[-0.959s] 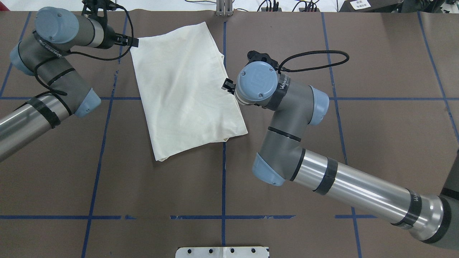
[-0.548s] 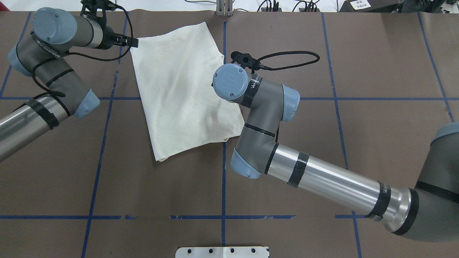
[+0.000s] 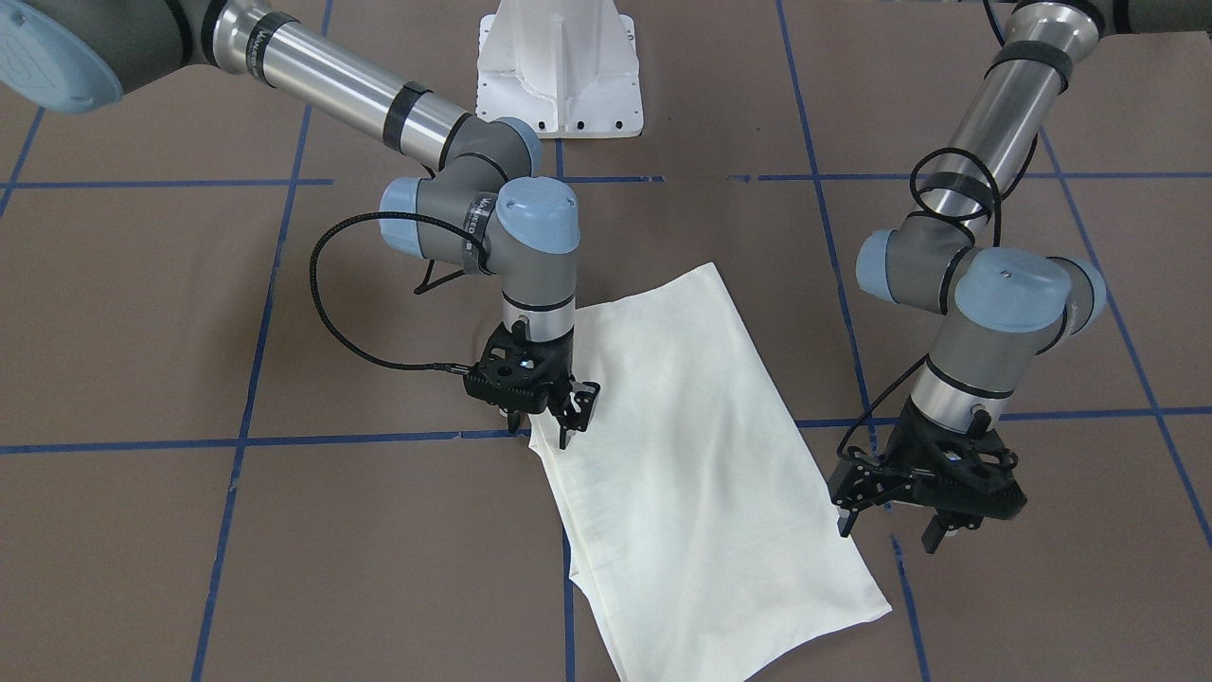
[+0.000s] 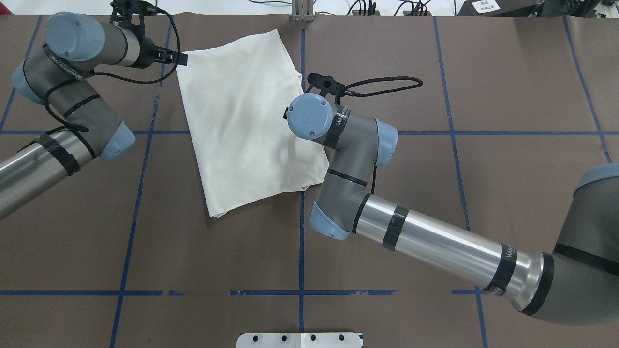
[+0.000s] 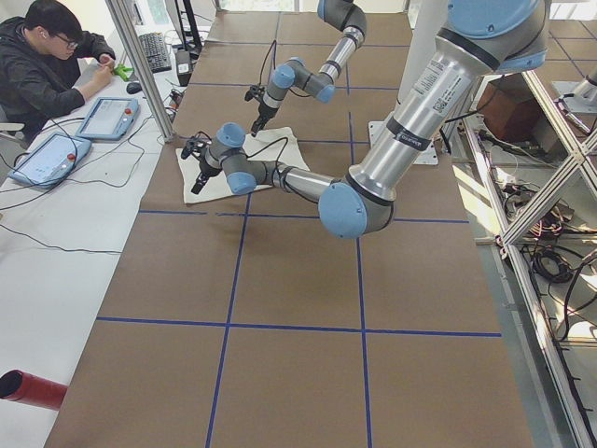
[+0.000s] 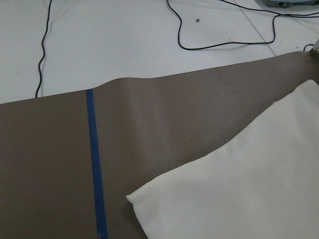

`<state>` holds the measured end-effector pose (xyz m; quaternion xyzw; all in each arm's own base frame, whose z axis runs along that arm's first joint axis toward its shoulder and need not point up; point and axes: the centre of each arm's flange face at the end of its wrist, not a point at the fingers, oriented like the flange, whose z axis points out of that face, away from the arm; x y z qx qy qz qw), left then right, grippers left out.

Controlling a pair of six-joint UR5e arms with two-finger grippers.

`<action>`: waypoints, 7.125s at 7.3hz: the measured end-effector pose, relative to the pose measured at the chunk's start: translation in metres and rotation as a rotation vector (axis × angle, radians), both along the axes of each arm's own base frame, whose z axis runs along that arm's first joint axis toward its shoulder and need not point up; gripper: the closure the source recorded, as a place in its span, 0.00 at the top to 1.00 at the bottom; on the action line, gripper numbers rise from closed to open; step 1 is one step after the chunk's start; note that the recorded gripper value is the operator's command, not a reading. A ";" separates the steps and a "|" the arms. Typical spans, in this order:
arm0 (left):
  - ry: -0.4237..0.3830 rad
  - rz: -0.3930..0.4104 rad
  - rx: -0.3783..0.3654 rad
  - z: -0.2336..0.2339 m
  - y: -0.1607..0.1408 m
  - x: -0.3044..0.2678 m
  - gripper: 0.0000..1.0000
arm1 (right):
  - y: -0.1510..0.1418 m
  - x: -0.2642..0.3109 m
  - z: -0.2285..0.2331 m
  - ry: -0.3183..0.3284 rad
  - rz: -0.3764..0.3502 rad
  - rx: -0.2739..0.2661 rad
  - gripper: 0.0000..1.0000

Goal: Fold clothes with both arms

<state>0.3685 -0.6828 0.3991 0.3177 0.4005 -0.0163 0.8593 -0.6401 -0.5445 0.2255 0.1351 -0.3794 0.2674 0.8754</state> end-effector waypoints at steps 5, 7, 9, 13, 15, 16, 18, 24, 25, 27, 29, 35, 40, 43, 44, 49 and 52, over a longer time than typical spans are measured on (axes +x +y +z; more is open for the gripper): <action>0.000 0.003 -0.001 0.000 0.001 0.002 1.00 | 0.008 -0.006 -0.010 -0.011 -0.014 0.008 0.00; 0.003 0.004 -0.003 0.000 0.002 0.004 1.00 | 0.014 0.001 -0.013 -0.010 -0.017 0.007 0.00; 0.024 -0.002 -0.020 -0.003 0.006 0.010 1.00 | 0.045 0.033 0.002 -0.013 -0.027 0.010 0.00; 0.079 0.029 -0.032 -0.012 0.047 0.030 1.00 | 0.137 0.096 0.067 0.015 -0.056 0.049 0.00; 0.136 0.041 -0.062 -0.025 0.073 0.047 1.00 | 0.159 0.109 0.078 0.021 -0.064 0.065 1.00; 0.168 0.043 -0.078 -0.034 0.084 0.054 1.00 | 0.164 0.112 0.078 0.020 -0.068 0.076 1.00; 0.241 0.054 -0.126 -0.053 0.119 0.068 1.00 | 0.163 0.131 0.058 0.003 -0.117 0.135 1.00; 0.522 0.042 -0.433 -0.078 0.346 0.123 0.51 | 0.182 0.190 0.033 -0.105 -0.125 0.138 1.00; 0.542 0.020 -0.478 -0.076 0.367 0.137 0.51 | 0.182 0.190 0.033 -0.106 -0.124 0.138 1.00; 0.551 0.005 -0.519 -0.072 0.387 0.153 0.51 | 0.182 0.190 0.033 -0.106 -0.124 0.137 1.00; 0.547 0.010 -0.534 -0.069 0.395 0.161 0.51 | 0.182 0.190 0.033 -0.105 -0.124 0.137 1.00; 0.569 0.029 -0.581 -0.078 0.413 0.178 0.48 | 0.182 0.189 0.034 -0.103 -0.124 0.135 1.00; 0.563 0.024 -0.571 -0.074 0.409 0.173 0.49 | 0.182 0.189 0.034 -0.105 -0.123 0.135 1.00; 0.565 0.020 -0.568 -0.076 0.407 0.173 0.46 | 0.182 0.189 0.035 -0.103 -0.122 0.135 1.00; 0.565 0.019 -0.567 -0.076 0.406 0.173 0.46 | 0.182 0.189 0.034 -0.104 -0.122 0.135 1.00; 0.557 0.009 -0.566 -0.072 0.402 0.173 0.07 | 0.182 0.189 0.036 -0.102 -0.122 0.134 1.00; 0.556 0.012 -0.567 -0.072 0.403 0.174 0.00 | 0.185 0.185 0.036 -0.120 -0.095 0.100 0.95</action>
